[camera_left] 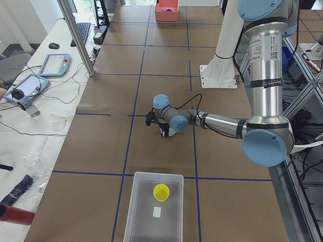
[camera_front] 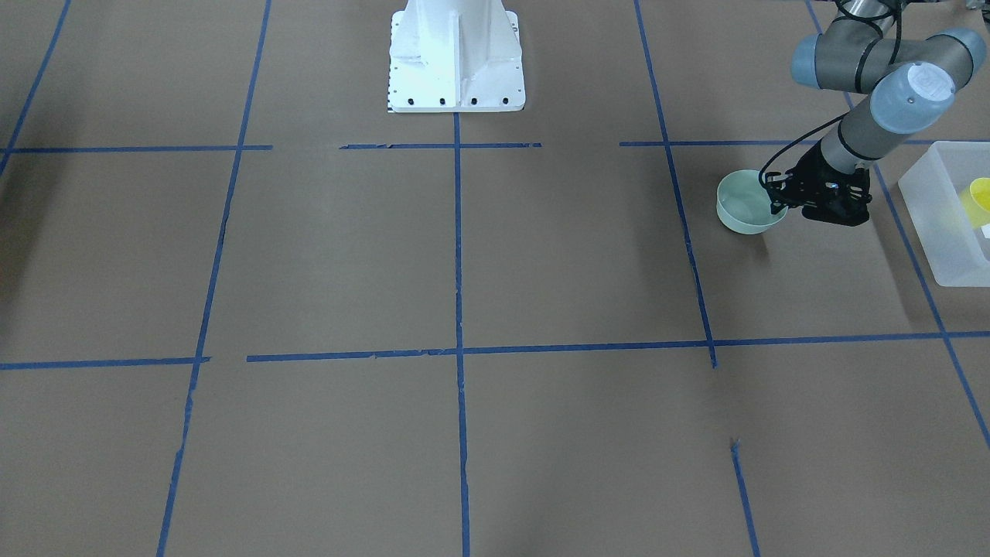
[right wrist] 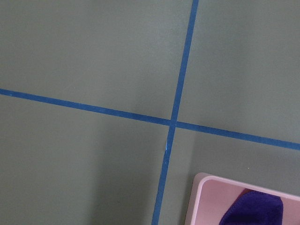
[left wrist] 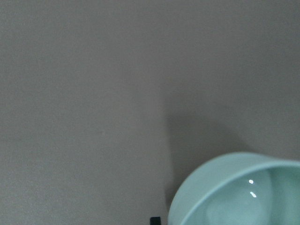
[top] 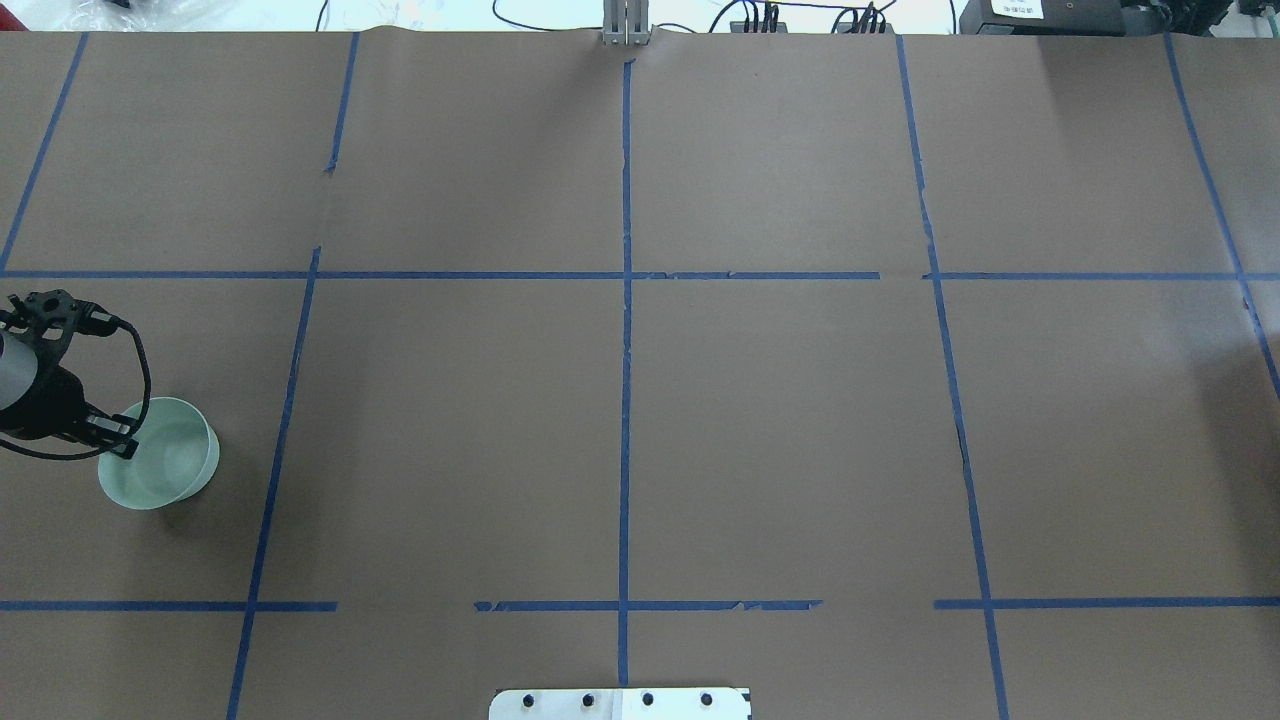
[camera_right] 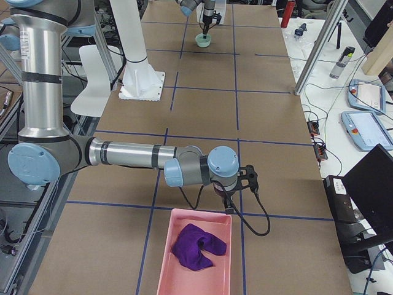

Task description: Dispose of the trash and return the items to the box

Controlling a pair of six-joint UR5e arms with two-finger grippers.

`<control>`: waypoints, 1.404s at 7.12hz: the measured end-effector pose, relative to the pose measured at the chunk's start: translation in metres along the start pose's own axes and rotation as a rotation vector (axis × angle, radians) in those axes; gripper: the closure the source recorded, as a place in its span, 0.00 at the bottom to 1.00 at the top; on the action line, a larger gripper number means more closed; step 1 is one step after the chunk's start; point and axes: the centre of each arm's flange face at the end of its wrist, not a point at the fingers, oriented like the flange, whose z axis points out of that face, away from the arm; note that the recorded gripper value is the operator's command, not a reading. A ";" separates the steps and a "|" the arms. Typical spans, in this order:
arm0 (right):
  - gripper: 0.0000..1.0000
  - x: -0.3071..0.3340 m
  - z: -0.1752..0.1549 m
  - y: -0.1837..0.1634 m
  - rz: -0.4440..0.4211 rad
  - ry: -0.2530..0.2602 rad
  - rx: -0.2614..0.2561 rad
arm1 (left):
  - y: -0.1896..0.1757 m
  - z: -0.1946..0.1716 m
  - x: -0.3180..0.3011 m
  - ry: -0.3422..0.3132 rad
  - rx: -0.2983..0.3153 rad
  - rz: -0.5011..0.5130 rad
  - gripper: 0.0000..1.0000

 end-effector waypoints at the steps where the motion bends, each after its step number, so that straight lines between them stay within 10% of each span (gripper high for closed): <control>1: 0.00 -0.009 0.001 -0.003 -0.012 -0.008 -0.002 | 0.001 -0.015 -0.004 0.004 0.022 0.026 1.00; 5: 0.00 -0.090 0.033 -0.022 0.047 -0.063 0.034 | 0.006 -0.122 -0.203 -0.083 0.135 0.204 1.00; 10: 0.00 -0.130 0.074 -0.013 0.103 -0.084 0.019 | 0.049 -0.147 -0.438 -0.270 0.098 0.017 1.00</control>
